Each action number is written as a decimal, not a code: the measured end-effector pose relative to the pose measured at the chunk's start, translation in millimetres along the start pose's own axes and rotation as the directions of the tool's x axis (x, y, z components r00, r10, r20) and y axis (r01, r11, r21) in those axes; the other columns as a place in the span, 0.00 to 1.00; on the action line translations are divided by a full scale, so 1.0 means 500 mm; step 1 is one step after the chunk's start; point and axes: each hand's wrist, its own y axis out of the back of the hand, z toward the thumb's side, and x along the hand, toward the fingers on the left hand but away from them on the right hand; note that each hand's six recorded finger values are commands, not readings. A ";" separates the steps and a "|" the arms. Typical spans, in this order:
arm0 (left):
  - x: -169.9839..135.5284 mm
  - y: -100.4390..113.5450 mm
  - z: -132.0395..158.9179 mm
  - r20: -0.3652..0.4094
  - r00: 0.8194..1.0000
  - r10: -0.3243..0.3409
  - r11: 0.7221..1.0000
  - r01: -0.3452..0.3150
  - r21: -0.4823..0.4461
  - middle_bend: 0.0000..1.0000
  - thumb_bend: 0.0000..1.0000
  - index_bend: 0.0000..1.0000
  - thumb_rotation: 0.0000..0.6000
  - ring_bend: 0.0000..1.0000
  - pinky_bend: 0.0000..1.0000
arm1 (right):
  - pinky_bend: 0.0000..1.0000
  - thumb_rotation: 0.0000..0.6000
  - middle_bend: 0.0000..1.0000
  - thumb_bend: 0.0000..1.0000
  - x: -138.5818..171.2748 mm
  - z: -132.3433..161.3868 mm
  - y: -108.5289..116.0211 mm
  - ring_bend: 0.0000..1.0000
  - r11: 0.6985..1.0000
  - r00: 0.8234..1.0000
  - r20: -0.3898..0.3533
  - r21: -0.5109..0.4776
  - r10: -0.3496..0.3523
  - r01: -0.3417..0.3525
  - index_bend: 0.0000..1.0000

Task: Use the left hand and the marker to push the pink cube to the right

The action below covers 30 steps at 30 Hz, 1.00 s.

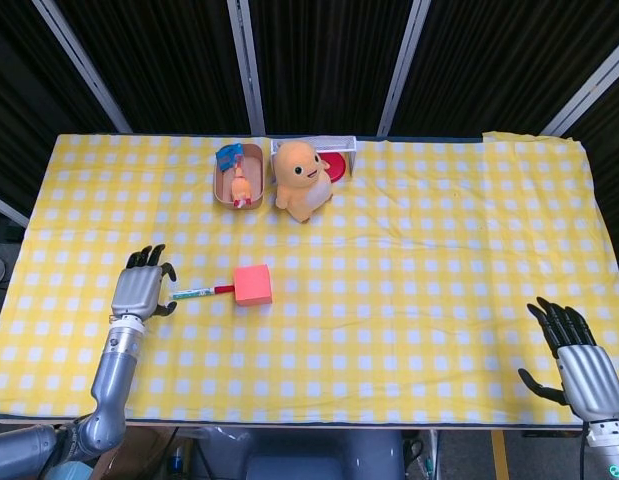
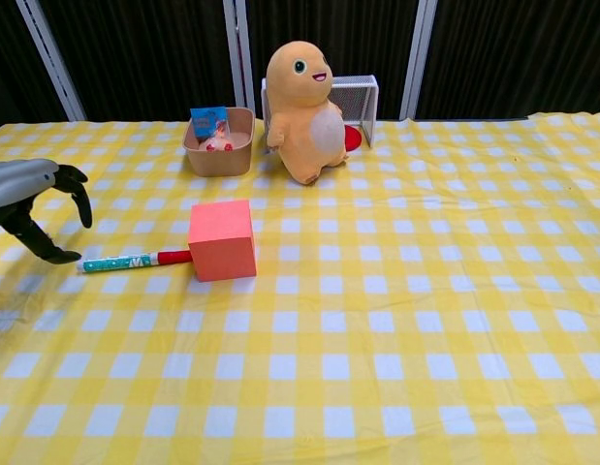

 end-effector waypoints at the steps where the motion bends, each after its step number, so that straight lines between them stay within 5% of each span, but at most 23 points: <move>1: 0.004 -0.005 0.004 -0.004 1.000 -0.004 1.000 0.004 0.005 0.05 0.31 0.43 1.00 0.00 0.08 | 0.00 1.00 0.00 0.32 0.000 0.000 0.000 0.00 1.000 1.000 0.000 -0.001 0.000 0.000 0.00; 30: 0.055 -0.060 0.039 -0.077 0.995 -0.059 0.998 0.061 0.028 0.06 0.36 0.45 1.00 0.00 0.08 | 0.00 1.00 0.00 0.32 0.000 0.000 0.001 0.00 1.000 1.000 0.003 -0.022 0.004 -0.004 0.00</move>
